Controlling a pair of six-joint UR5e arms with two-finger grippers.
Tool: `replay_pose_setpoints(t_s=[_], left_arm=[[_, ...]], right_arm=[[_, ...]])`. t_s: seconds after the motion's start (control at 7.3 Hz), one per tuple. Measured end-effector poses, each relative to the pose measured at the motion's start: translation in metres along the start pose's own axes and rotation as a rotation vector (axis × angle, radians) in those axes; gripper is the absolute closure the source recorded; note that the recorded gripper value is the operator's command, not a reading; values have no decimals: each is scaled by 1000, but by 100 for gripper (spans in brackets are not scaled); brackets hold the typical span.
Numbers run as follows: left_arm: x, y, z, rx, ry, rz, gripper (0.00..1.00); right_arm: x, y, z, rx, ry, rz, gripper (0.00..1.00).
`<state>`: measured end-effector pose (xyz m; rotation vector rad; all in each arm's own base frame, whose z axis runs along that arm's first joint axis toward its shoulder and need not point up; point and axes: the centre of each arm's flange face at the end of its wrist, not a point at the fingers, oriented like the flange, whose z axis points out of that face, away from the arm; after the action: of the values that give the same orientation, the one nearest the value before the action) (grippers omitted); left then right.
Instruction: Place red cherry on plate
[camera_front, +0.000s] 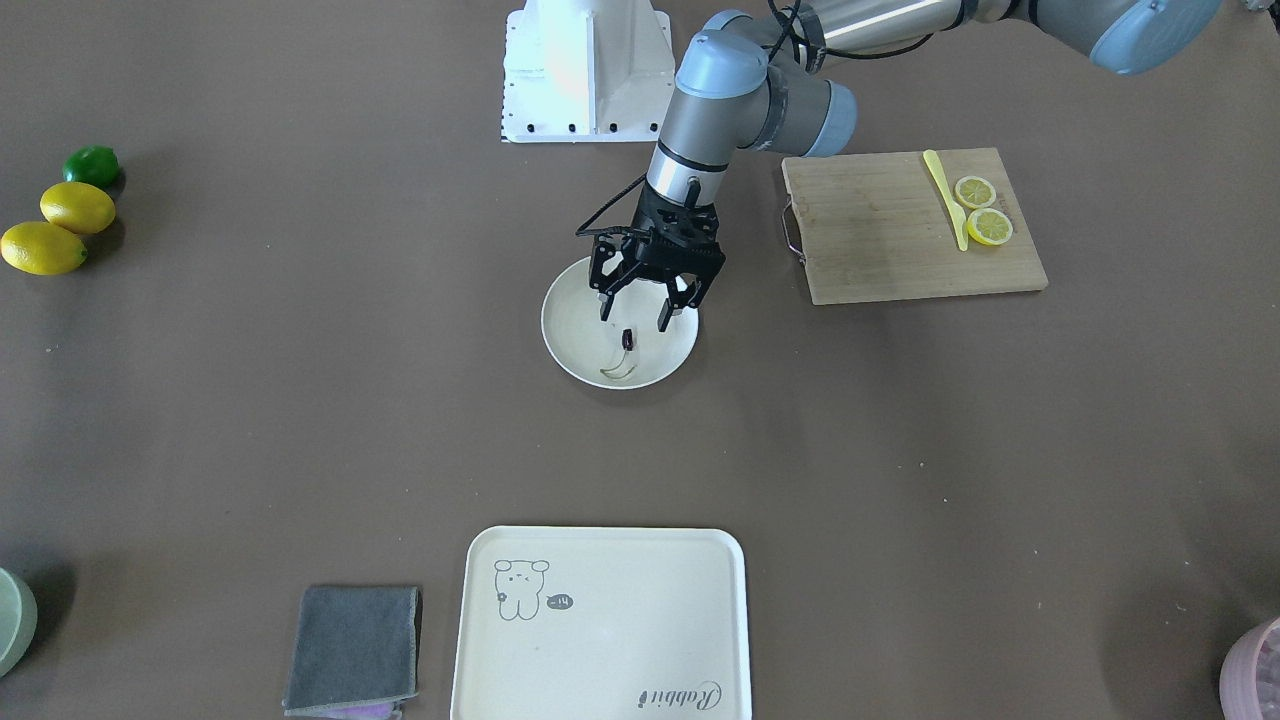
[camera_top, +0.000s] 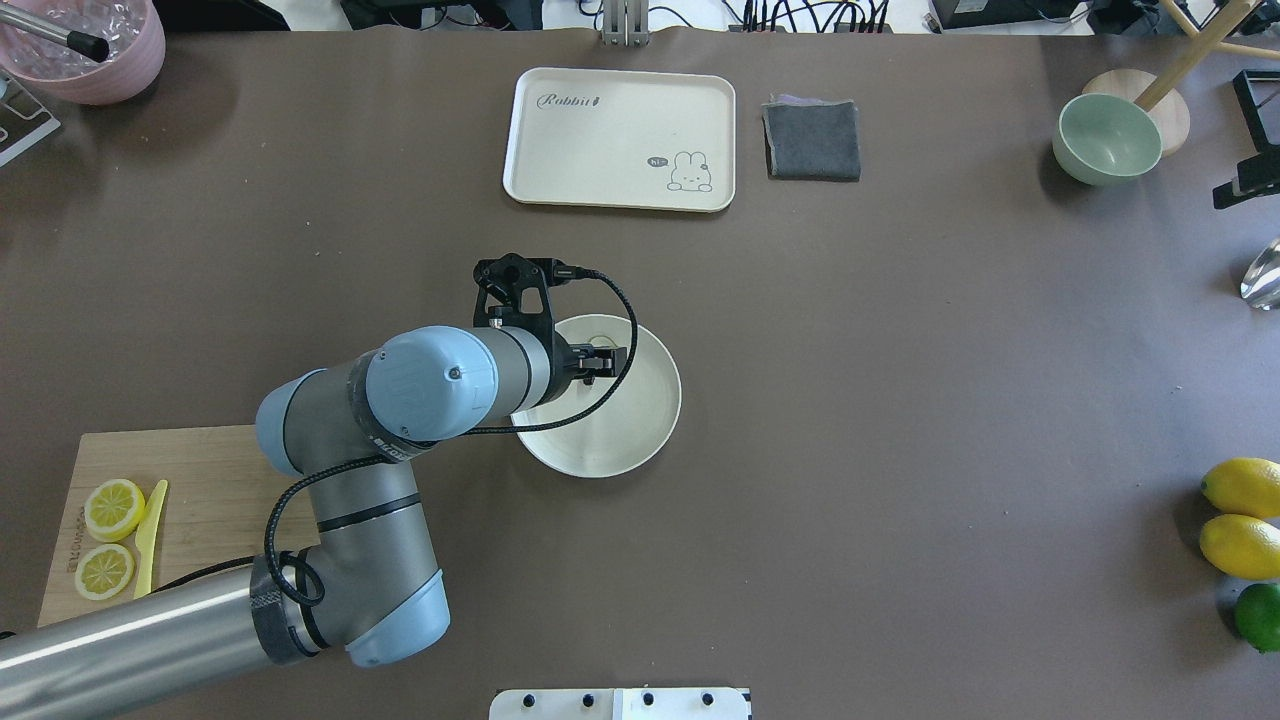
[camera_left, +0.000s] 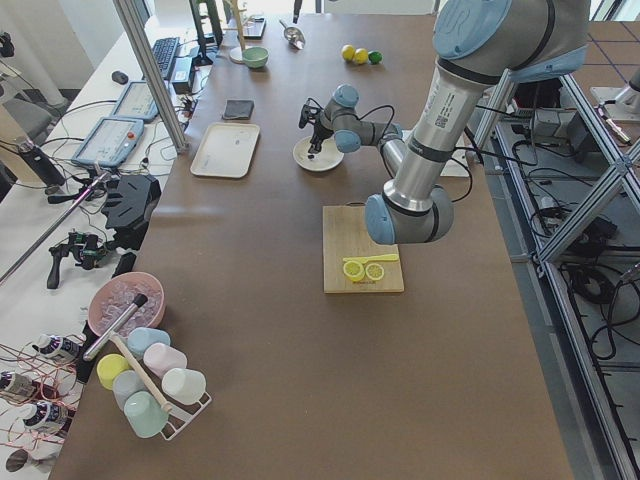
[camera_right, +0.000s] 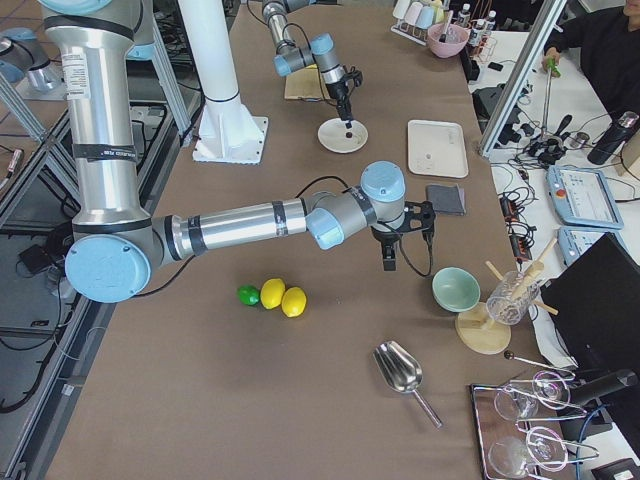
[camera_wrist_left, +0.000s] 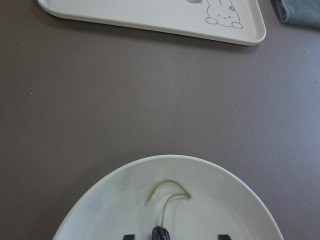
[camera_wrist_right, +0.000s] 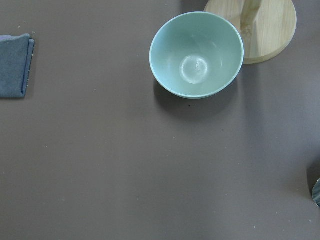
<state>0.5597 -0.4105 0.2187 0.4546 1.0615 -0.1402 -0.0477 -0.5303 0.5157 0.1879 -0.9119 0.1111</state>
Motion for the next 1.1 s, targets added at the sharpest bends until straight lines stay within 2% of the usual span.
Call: replay_pose_setpoints(t_s=[0.27, 0.68, 0.82, 1.1], left_arm=[[-46, -52, -38, 61, -36, 13, 2], [-171, -135, -98, 136, -190, 93, 2], [-220, -150, -112, 139, -241, 113, 2], [-299, -162, -113, 130, -336, 119, 2]], right_arm=[[15, -2, -2, -33, 37, -6, 0], [83, 1, -28, -154, 131, -124, 0], [104, 7, -34, -189, 136, -135, 0], [132, 23, -38, -218, 139, -115, 0]])
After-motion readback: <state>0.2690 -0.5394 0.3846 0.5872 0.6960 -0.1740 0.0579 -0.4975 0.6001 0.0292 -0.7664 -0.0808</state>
